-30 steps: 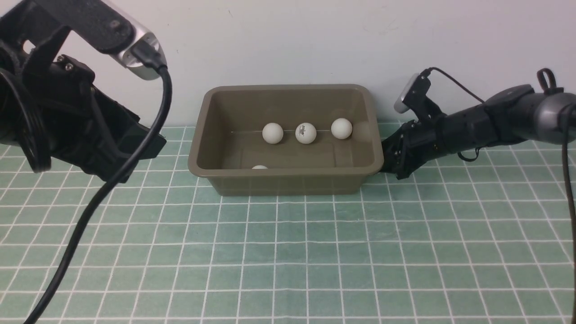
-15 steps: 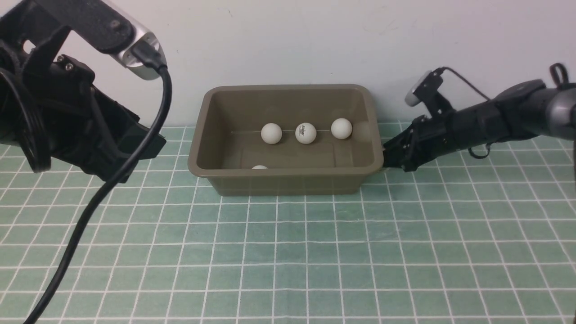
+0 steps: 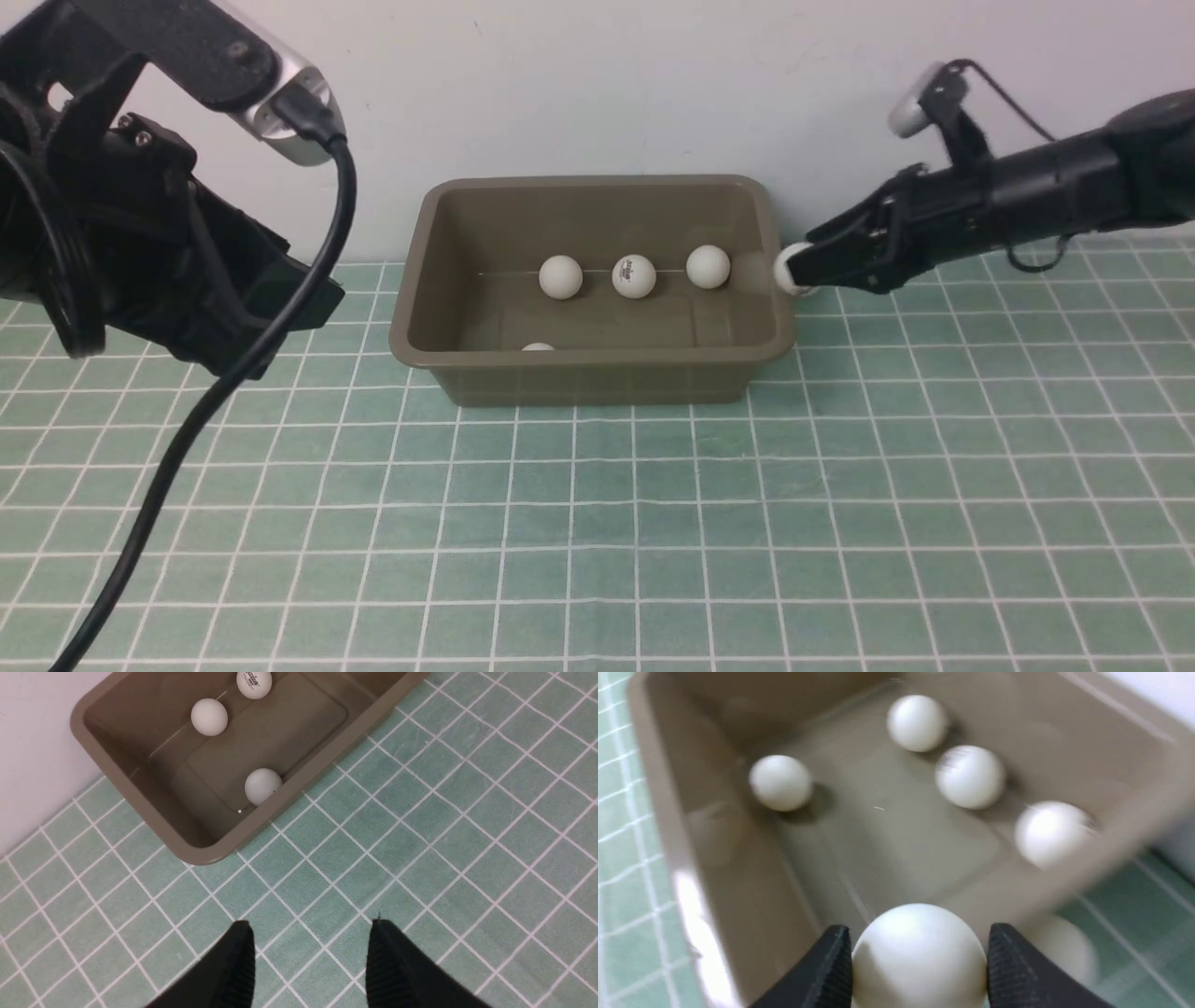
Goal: Put the table tennis balls in the box on the green coffee tablecloth.
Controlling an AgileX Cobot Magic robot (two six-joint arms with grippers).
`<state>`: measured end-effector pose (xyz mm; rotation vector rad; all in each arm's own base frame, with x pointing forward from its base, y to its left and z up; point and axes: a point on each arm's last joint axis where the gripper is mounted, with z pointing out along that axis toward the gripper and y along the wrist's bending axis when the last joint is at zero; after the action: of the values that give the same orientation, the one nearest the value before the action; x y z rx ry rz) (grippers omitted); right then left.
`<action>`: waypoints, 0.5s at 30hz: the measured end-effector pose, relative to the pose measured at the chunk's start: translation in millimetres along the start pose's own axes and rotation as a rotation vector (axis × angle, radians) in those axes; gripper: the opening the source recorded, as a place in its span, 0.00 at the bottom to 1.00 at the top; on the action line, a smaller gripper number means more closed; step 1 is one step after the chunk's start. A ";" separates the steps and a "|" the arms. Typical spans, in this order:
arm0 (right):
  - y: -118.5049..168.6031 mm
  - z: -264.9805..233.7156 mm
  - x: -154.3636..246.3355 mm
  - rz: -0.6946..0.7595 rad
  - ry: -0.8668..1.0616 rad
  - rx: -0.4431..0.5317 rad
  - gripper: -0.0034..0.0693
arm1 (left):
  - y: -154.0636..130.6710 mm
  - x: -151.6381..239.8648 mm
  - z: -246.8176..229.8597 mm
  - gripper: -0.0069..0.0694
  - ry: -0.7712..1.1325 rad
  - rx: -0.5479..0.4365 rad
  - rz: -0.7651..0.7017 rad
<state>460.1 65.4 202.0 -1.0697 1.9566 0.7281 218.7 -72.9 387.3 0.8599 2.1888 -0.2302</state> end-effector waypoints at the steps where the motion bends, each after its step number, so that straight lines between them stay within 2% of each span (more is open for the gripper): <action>1: 5.8 7.0 -3.2 -0.011 0.003 -0.018 0.52 | 0.0 0.0 0.0 0.48 0.000 0.000 0.000; 3: 20.9 23.6 -11.8 -0.047 0.008 -0.059 0.52 | 0.0 0.0 0.0 0.48 0.000 0.000 0.000; 9: 49.8 55.4 -27.4 -0.117 0.018 -0.092 0.52 | 0.0 0.0 0.0 0.48 0.000 0.000 0.000; 15: 47.7 68.4 -34.0 -0.118 0.028 0.055 0.52 | 0.0 0.0 0.0 0.48 0.000 0.000 0.000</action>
<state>454.7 155.2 199.2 -1.1570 1.9080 0.5954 218.7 -72.9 387.3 0.8602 2.1891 -0.2303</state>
